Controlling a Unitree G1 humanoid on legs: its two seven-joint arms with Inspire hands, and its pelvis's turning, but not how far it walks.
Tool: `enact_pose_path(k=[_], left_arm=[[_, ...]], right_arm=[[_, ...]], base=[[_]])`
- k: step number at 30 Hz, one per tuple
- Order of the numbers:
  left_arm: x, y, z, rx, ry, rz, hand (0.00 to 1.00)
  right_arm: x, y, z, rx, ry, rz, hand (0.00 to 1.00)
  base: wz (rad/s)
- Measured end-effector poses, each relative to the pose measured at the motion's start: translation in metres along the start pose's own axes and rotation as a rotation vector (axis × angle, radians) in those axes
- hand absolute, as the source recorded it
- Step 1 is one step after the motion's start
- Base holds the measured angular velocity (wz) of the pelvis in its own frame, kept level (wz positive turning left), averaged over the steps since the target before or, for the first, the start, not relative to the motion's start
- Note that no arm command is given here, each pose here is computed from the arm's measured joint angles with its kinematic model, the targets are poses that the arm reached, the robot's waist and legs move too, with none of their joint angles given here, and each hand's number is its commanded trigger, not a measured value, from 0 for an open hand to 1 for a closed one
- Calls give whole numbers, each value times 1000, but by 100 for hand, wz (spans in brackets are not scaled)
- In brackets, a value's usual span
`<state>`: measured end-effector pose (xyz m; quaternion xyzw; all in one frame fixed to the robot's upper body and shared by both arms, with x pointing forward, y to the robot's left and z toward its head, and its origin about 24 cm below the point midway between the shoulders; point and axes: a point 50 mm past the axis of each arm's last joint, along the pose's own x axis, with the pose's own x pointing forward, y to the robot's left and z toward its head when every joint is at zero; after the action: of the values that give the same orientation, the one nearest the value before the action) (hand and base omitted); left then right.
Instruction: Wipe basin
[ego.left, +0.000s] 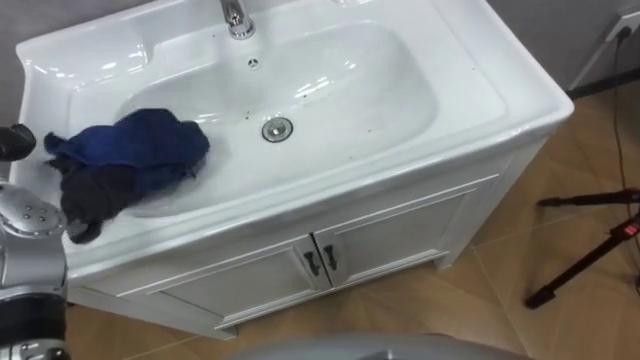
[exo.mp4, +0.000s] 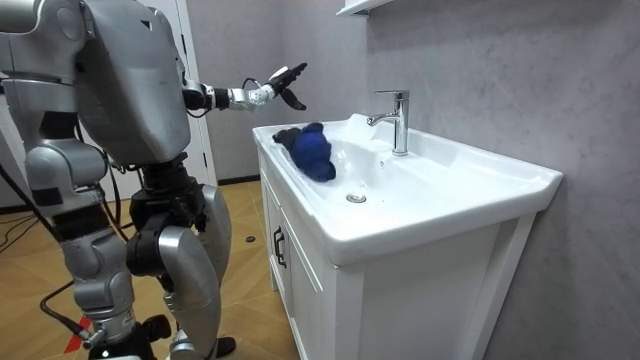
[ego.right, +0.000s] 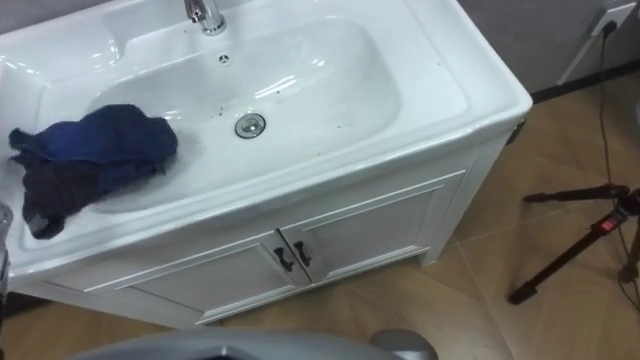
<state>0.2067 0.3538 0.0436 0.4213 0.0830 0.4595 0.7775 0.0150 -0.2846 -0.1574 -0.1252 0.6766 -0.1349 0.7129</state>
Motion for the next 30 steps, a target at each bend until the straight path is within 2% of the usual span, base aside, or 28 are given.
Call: enact_pose_path(k=[9,14,16,23,30], left_arm=[[3,5,4,-105,34,50,0],[12,28,16,-233,23,171,0],[15,34,16,-245,23,197,0],[17,67,0,-236,47,325,0],[-3,74,-35,-190,113,292,0]], right_arm=[[0,1,-2,-4,8,-12,0],[0,0,0,1,-1,-29,0],[0,0,0,-1,0,-29,0],[0,-1,-8,-9,12,-28,0],[-1,-1,0,2,-26,-30,0]], base=[[2],[0],[0],[12],[25]])
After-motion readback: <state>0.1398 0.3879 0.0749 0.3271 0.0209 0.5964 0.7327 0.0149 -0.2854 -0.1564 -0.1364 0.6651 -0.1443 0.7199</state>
